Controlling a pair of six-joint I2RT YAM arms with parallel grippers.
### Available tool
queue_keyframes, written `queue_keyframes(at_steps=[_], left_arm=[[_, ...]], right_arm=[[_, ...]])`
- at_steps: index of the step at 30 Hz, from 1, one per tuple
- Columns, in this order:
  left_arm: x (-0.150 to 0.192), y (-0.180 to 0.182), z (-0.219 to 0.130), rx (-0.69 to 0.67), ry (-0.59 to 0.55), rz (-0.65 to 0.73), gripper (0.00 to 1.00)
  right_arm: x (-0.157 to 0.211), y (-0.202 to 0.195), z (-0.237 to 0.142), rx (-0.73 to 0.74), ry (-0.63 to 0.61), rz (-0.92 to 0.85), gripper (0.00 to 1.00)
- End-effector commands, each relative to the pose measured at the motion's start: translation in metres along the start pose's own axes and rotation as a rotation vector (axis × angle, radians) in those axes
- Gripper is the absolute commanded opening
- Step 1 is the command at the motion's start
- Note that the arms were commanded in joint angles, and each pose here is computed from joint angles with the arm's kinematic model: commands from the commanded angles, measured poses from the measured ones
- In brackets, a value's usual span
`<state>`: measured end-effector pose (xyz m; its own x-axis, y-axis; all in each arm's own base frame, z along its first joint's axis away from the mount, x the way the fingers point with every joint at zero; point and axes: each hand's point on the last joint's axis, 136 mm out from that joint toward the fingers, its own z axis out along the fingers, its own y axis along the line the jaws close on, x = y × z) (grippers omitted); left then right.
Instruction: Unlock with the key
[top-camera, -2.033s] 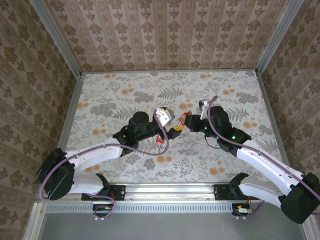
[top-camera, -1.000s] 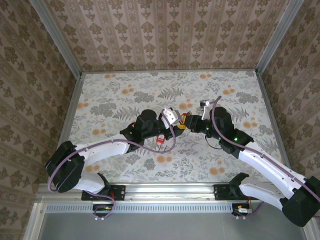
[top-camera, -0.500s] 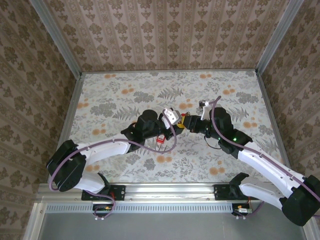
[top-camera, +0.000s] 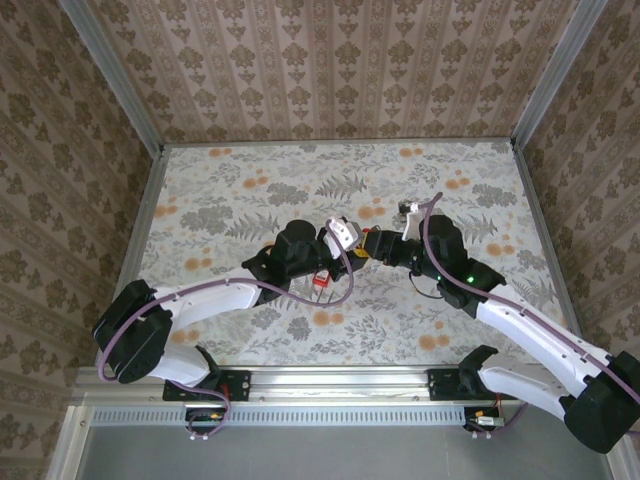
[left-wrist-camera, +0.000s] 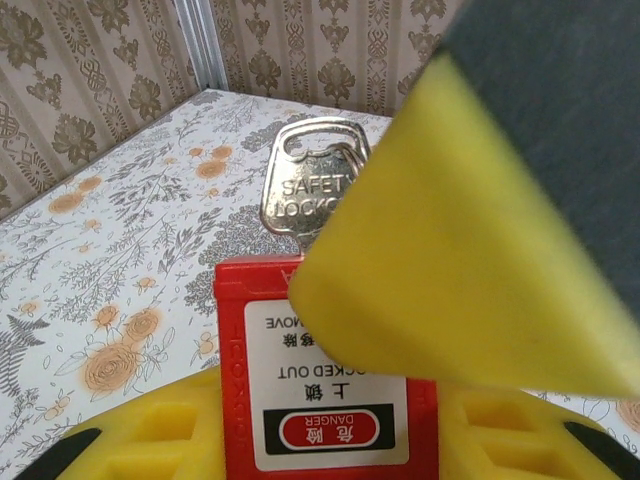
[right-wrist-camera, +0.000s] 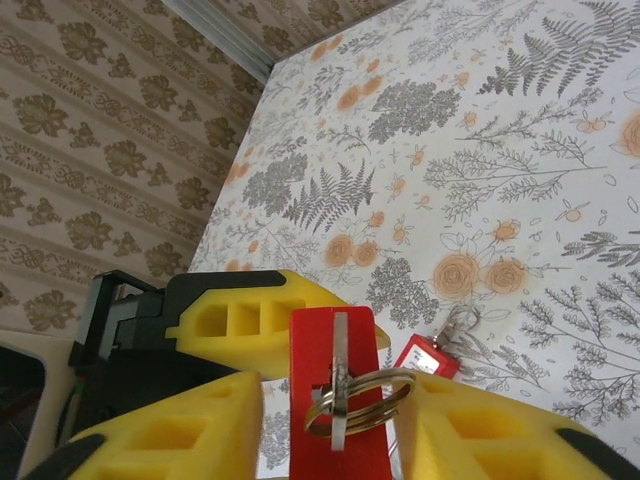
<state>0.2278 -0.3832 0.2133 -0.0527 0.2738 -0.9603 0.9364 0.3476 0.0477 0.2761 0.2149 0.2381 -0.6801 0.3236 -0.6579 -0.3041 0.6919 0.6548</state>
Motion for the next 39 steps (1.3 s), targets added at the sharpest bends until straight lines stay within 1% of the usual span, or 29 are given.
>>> queue_keyframes(at_steps=[1,5,7,11,14,19,22,24,28,32,37,39], left_arm=[[-0.014,-0.001,0.000,-0.002,-0.029,0.021,0.23],[-0.011,0.002,0.000,-0.020,-0.014,0.030,0.23],[-0.008,0.004,0.000,-0.032,-0.001,0.038,0.23],[-0.007,0.006,-0.002,-0.052,0.005,0.052,0.22],[-0.007,0.012,-0.004,-0.101,0.007,0.088,0.22],[-0.014,0.021,-0.010,-0.199,-0.010,0.170,0.21],[-0.018,0.023,-0.014,-0.240,-0.009,0.223,0.21],[-0.018,0.022,-0.014,-0.250,0.002,0.253,0.21],[-0.020,0.019,-0.017,-0.242,-0.007,0.257,0.21],[-0.020,0.017,-0.017,-0.235,-0.004,0.254,0.21],[-0.018,0.015,-0.016,-0.232,0.005,0.257,0.21],[-0.017,0.015,-0.015,-0.235,0.010,0.266,0.20]], right_arm=[[-0.018,0.007,-0.013,0.010,-0.062,-0.033,0.46],[-0.031,-0.003,-0.029,0.102,-0.110,-0.070,0.55],[-0.035,-0.010,-0.035,0.136,-0.123,-0.070,0.58],[-0.038,-0.018,-0.040,0.171,-0.112,-0.076,0.58],[-0.040,-0.020,-0.042,0.177,-0.108,-0.078,0.58],[-0.039,-0.008,-0.035,0.123,-0.053,-0.092,0.54],[-0.038,0.005,-0.028,0.053,-0.025,-0.124,0.53],[-0.039,0.013,-0.025,0.009,-0.018,-0.150,0.53],[-0.042,0.012,-0.017,0.010,-0.012,-0.175,0.53],[-0.042,0.013,-0.010,-0.002,0.000,-0.173,0.48],[-0.045,0.011,-0.006,0.007,-0.007,-0.153,0.34],[-0.046,0.011,-0.004,0.005,-0.011,-0.138,0.31]])
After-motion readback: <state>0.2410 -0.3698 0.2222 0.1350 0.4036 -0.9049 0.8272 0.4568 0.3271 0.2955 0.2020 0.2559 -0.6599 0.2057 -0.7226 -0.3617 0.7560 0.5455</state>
